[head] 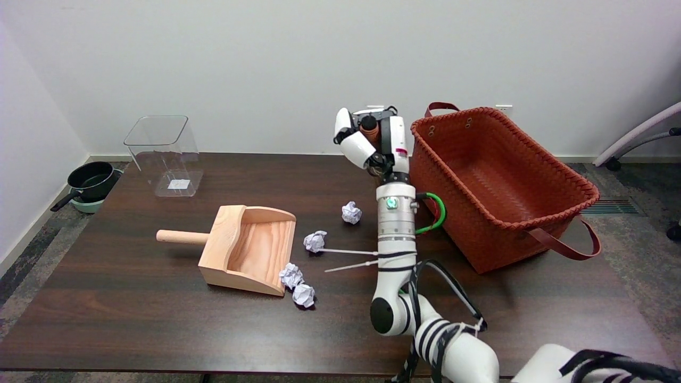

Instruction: Sweep the paper ball into the dustpan.

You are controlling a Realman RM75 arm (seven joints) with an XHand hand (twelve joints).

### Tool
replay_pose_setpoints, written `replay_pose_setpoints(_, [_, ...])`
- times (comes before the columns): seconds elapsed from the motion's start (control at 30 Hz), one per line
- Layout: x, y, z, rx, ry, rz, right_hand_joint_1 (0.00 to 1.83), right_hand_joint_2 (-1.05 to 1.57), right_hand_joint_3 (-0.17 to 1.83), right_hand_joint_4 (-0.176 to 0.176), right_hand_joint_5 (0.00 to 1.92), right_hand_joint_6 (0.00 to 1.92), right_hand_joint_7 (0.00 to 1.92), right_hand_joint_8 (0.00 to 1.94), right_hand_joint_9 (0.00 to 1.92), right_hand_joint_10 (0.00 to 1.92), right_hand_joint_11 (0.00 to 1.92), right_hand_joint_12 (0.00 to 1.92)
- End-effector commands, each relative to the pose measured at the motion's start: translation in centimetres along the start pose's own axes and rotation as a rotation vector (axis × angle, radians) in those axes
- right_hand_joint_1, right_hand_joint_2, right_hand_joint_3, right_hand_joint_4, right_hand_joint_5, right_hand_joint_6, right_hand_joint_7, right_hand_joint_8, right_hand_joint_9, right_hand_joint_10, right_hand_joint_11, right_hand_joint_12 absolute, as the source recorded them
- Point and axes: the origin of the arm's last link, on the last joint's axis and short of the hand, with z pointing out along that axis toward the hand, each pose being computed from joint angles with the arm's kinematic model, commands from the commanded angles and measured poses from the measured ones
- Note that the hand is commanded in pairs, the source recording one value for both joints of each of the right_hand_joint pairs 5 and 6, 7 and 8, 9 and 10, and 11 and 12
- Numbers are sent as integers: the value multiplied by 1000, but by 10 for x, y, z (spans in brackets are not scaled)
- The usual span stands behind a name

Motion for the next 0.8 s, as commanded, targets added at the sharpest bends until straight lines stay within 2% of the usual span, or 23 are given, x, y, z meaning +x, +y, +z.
replay_pose_setpoints(0.03, [-19, 47, 11, -187, -145, -79, 873, 1571, 1153, 0, 1920, 1920, 1920, 1920, 1920, 1920, 1920, 1920])
replay_pose_setpoints(0.23, [-23, 69, -16, -296, -184, -103, 873, 1571, 1156, 0, 1920, 1920, 1920, 1920, 1920, 1920, 1920, 1920])
replay_pose_setpoints(0.47, [-30, 86, -30, -402, -243, -114, 875, 1571, 1163, 0, 1920, 1920, 1920, 1920, 1920, 1920, 1920, 1920])
replay_pose_setpoints(0.57, [-42, 77, -28, -380, -274, -90, 875, 1571, 1165, 0, 1920, 1920, 1920, 1920, 1920, 1920, 1920, 1920])
replay_pose_setpoints(0.8, [-82, 32, -35, -256, -381, 29, 877, 1571, 1208, 0, 1920, 1920, 1920, 1920, 1920, 1920, 1920, 1920])
